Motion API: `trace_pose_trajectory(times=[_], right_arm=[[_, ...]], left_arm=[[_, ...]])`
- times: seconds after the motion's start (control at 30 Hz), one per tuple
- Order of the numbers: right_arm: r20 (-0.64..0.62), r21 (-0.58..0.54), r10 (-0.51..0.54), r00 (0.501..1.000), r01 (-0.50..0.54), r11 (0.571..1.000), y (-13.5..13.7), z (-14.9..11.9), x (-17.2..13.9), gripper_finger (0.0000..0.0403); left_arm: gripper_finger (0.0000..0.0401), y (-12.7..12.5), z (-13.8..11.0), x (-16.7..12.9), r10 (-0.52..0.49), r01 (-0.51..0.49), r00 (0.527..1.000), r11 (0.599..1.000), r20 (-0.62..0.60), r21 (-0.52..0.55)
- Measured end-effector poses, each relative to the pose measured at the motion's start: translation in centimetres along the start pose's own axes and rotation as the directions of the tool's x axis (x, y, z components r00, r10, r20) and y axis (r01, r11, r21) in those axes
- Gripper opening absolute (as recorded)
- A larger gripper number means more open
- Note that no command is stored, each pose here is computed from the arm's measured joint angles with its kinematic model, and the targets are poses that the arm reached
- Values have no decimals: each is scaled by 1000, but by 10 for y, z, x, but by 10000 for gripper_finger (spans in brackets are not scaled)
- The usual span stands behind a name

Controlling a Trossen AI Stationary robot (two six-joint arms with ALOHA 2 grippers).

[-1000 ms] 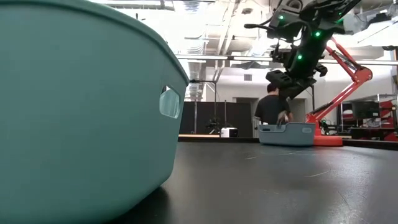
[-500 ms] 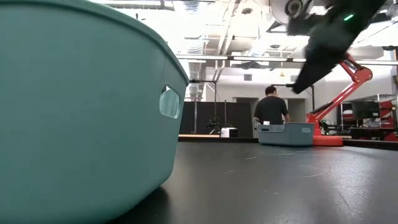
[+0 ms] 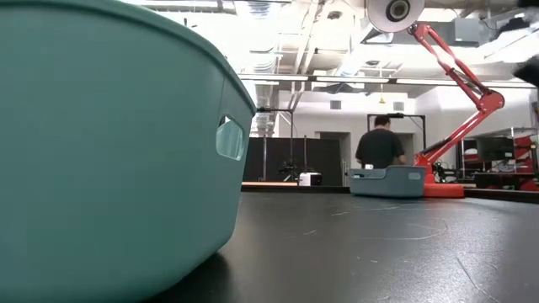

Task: Sort batteries
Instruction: Put the black battery into the blue bin

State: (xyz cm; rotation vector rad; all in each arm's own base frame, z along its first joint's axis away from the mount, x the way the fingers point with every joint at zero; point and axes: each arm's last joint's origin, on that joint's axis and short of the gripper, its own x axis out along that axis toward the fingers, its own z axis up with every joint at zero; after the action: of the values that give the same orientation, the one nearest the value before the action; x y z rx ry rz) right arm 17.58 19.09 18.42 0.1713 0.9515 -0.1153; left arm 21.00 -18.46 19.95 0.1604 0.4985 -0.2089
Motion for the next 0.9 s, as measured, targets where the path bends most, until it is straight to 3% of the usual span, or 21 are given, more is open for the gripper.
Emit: trace_pose_trajectory(times=[0.37, 0.9], right_arm=[[-76, -18, -40, 996, 39, 999, 18, -28, 32, 211], [-161, -18, -79, 984, 77, 997, 13, -35, 36, 194]], left_arm=[[292, 1, 0, 1, 5, -5, 1000, 1000, 0, -8], [292, 1, 0, 1, 4, -4, 1000, 1000, 1, -12]])
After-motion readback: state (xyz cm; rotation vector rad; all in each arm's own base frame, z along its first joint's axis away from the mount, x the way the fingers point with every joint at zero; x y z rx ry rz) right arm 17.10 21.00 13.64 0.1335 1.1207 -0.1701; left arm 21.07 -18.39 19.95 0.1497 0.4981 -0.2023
